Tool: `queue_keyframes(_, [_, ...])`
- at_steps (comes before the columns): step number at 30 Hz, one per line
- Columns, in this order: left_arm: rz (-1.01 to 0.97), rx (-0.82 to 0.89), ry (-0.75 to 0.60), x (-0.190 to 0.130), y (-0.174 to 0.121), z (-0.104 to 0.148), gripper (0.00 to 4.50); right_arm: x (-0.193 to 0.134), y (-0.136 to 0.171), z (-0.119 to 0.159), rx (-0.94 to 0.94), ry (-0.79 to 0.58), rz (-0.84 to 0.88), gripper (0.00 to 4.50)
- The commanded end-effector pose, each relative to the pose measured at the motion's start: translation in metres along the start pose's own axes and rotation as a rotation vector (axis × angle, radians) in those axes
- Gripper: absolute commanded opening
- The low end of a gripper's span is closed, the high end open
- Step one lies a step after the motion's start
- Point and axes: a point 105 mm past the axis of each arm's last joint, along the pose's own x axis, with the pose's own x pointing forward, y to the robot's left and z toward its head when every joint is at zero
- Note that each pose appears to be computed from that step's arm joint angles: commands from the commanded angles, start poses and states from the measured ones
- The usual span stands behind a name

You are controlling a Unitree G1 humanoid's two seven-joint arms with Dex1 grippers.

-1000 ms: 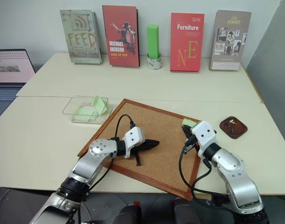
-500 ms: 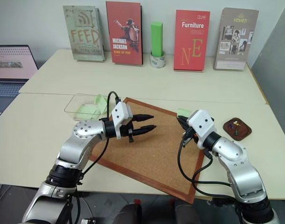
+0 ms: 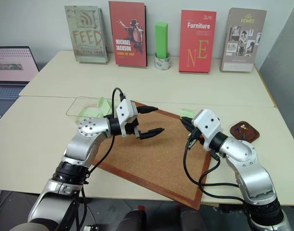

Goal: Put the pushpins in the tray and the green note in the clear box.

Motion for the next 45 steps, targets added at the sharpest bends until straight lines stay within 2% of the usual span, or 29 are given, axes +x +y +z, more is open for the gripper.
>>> queue_keyframes(1, [-0.022, 0.094, -0.069, 0.006, 0.005, 0.020, 4.45, -0.001, 0.001, 0.023, 0.062, -0.059, 0.025, 0.00])
queue_keyframes(13, [-0.109, 0.092, -0.093, 0.019, -0.006, 0.019, 4.45, 0.006, 0.012, 0.037, 0.233, -0.050, 0.119, 0.00])
queue_keyframes(23, [-0.170, 0.115, -0.123, 0.030, -0.010, 0.022, 4.45, 0.011, 0.020, 0.040, 0.274, -0.034, 0.160, 0.00])
queue_keyframes(24, [-0.172, 0.118, -0.123, 0.030, -0.010, 0.021, 4.09, 0.012, 0.021, 0.040, 0.275, -0.033, 0.160, 0.00])
queue_keyframes(26, [-0.187, 0.122, -0.123, 0.030, -0.012, 0.020, 3.93, 0.012, 0.021, 0.040, 0.278, -0.034, 0.158, 0.00])
queue_keyframes(27, [-0.203, 0.124, -0.120, 0.030, -0.013, 0.019, 3.58, 0.012, 0.020, 0.040, 0.282, -0.035, 0.157, 0.00])
queue_keyframes(29, [-0.222, 0.125, -0.113, 0.029, -0.016, 0.016, 3.18, 0.013, 0.020, 0.041, 0.286, -0.036, 0.154, 0.00])
queue_keyframes(34, [-0.226, 0.121, -0.112, 0.028, -0.015, 0.014, 2.38, 0.013, 0.020, 0.041, 0.292, -0.039, 0.153, 0.00])
queue_keyframes(38, [-0.249, 0.112, -0.101, 0.026, -0.018, 0.009, 1.49, 0.014, 0.019, 0.041, 0.294, -0.038, 0.148, 0.00])
queue_keyframes(43, [-0.265, 0.108, -0.090, 0.025, -0.020, 0.007, 0.55, 0.014, 0.019, 0.041, 0.298, -0.038, 0.146, 0.00])
queue_keyframes(44, [-0.268, 0.107, -0.090, 0.025, -0.021, 0.007, 0.48, 0.014, 0.019, 0.041, 0.299, -0.039, 0.146, 0.00])
queue_keyframes(45, [-0.271, 0.107, -0.089, 0.025, -0.021, 0.007, 0.15, 0.014, 0.019, 0.041, 0.300, -0.039, 0.146, 0.00])
